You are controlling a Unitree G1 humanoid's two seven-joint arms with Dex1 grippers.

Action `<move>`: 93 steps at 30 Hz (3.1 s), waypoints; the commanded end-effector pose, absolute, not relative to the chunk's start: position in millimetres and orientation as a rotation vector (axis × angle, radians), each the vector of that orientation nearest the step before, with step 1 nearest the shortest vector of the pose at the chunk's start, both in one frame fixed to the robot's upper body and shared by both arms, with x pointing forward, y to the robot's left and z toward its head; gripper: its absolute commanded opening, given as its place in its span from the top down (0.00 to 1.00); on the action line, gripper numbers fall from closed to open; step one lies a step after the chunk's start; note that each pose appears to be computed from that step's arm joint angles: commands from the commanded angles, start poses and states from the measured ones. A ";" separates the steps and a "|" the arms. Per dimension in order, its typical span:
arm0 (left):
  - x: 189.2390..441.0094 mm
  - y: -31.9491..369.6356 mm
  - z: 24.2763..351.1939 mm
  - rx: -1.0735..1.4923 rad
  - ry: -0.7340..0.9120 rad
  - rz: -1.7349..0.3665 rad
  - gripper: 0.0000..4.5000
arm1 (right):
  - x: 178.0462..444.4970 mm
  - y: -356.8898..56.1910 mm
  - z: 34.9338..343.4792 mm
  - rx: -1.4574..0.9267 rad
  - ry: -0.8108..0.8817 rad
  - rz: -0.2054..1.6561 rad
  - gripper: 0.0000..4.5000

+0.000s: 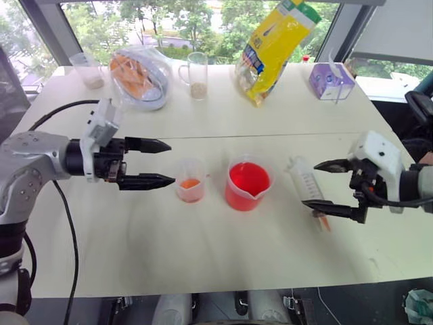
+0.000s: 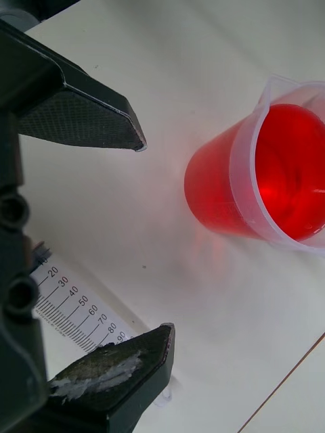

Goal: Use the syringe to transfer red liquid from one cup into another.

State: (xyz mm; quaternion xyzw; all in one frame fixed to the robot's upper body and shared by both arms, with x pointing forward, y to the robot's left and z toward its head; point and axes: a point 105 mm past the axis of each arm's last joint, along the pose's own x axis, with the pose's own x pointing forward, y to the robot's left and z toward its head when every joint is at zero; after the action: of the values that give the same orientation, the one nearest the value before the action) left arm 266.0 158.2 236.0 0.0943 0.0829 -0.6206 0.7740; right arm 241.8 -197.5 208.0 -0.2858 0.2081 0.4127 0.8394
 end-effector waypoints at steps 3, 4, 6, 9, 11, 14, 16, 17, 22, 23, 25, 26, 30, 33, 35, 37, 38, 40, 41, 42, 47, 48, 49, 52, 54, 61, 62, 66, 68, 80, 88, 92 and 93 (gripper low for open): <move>267.7 152.2 243.8 0.243 0.124 -1.341 0.00 | 243.1 -197.8 215.2 -0.626 0.416 0.851 0.01; 267.6 151.5 244.7 0.233 0.122 -1.348 0.00 | 243.7 -198.8 214.6 -0.622 0.423 0.847 0.01; 267.5 151.0 245.6 0.229 0.120 -1.356 0.00 | 243.7 -201.5 211.8 -0.623 0.447 0.840 0.01; 268.6 150.2 245.6 0.225 0.115 -1.359 0.00 | 245.1 -206.6 206.7 -0.611 0.488 0.809 0.01; 269.9 149.0 247.0 0.215 0.103 -1.361 0.00 | 246.3 -207.4 207.0 -0.591 0.500 0.801 0.01; 272.1 145.7 246.5 0.208 0.086 -1.362 0.00 | 250.4 -210.4 207.0 -0.566 0.520 0.775 0.01; 272.0 143.9 243.4 0.220 0.080 -1.358 0.00 | 253.7 -211.8 205.2 -0.557 0.540 0.758 0.01; 271.9 143.2 242.9 0.224 0.070 -1.355 0.00 | 256.1 -212.3 204.2 -0.544 0.550 0.747 0.01; 277.5 141.1 241.8 0.227 0.020 -1.301 0.00 | 271.8 -208.6 198.3 -0.453 0.614 0.694 0.01; 278.1 140.6 242.5 0.225 0.010 -1.297 0.00 | 275.4 -207.7 195.6 -0.437 0.644 0.678 0.01; 279.5 139.8 243.7 0.225 -0.003 -1.287 0.00 | 280.0 -207.3 192.2 -0.421 0.695 0.651 0.01; 280.5 140.3 243.7 0.226 -0.003 -1.281 0.00 | 283.5 -206.9 190.2 -0.405 0.729 0.632 0.01; 281.3 140.9 244.1 0.215 0.003 -1.272 0.00 | 302.6 -208.8 184.2 -0.323 0.819 0.523 0.01; 279.3 140.4 243.5 0.209 0.004 -1.277 0.00 | 315.4 -216.5 176.1 -0.308 0.867 0.426 0.01; 278.5 140.2 242.6 0.210 0.002 -1.276 0.00 | 319.4 -219.1 172.6 -0.297 0.886 0.400 0.01; 278.0 138.9 242.1 0.209 0.000 -1.274 0.00 | 321.8 -222.3 169.5 -0.296 0.904 0.375 0.01; 277.7 139.3 241.6 0.207 -0.001 -1.273 0.00 | 324.2 -224.1 165.2 -0.298 0.920 0.353 0.01; 277.1 139.8 241.1 0.203 -0.003 -1.271 0.00 | 328.1 -228.0 159.4 -0.301 0.938 0.310 0.01; 276.8 139.3 241.0 0.203 -0.004 -1.271 0.00 | 329.3 -230.3 158.0 -0.300 0.943 0.291 0.01; 276.6 138.7 241.0 0.203 -0.006 -1.269 0.00 | 330.0 -231.4 155.4 -0.279 0.955 0.287 0.01; 277.3 136.9 240.2 0.199 -0.018 -1.254 0.00 | 336.6 -227.6 135.6 -0.176 1.022 0.269 0.01; 277.3 136.6 240.1 0.199 -0.020 -1.252 0.00 | 337.1 -227.2 134.1 -0.171 1.027 0.266 0.01; 277.2 136.2 240.1 0.199 -0.021 -1.251 0.00 | 337.4 -227.1 133.1 -0.167 1.031 0.263 0.01; 277.2 135.7 240.2 0.197 -0.025 -1.248 0.00 | 336.7 -226.7 127.1 -0.153 1.055 0.260 0.12; 276.9 135.3 240.1 0.198 -0.026 -1.247 0.00 | 336.0 -225.6 125.1 -0.149 1.063 0.265 0.30; 278.0 133.2 248.4 0.202 -0.044 -1.271 0.00 | 332.8 -220.8 130.4 -0.167 1.039 0.299 0.68; 278.7 132.2 251.8 0.202 -0.054 -1.279 0.00 | 334.5 -222.5 139.6 -0.212 0.992 0.282 0.68; 284.4 129.1 268.6 0.184 -0.108 -1.298 0.00 | 352.3 -216.1 199.4 -0.273 0.629 0.288 0.68; 288.5 127.7 276.2 0.168 -0.133 -1.301 0.00 | 356.0 -213.0 227.9 -0.288 0.461 0.290 0.68; 312.9 94.4 315.0 0.137 -0.204 -1.445 0.00 | 304.4 -130.4 354.9 -0.014 -0.442 0.595 0.68; 320.3 76.3 324.3 0.144 -0.207 -1.509 0.00 | 287.5 -85.8 299.5 -0.003 -0.386 0.837 0.68; 319.7 74.8 333.0 0.127 -0.217 -1.526 0.00 | 282.4 -81.5 272.9 -0.027 -0.351 0.879 0.68; 319.6 73.8 333.4 0.130 -0.218 -1.529 0.00 | 282.4 -81.9 268.7 -0.026 -0.345 0.878 0.68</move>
State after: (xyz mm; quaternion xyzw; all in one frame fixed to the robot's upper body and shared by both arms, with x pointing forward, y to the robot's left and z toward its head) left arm 325.1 74.9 319.5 0.0477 -0.0752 -0.6845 0.7236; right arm 291.9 -83.8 255.3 0.0053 -0.1242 0.4160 0.9008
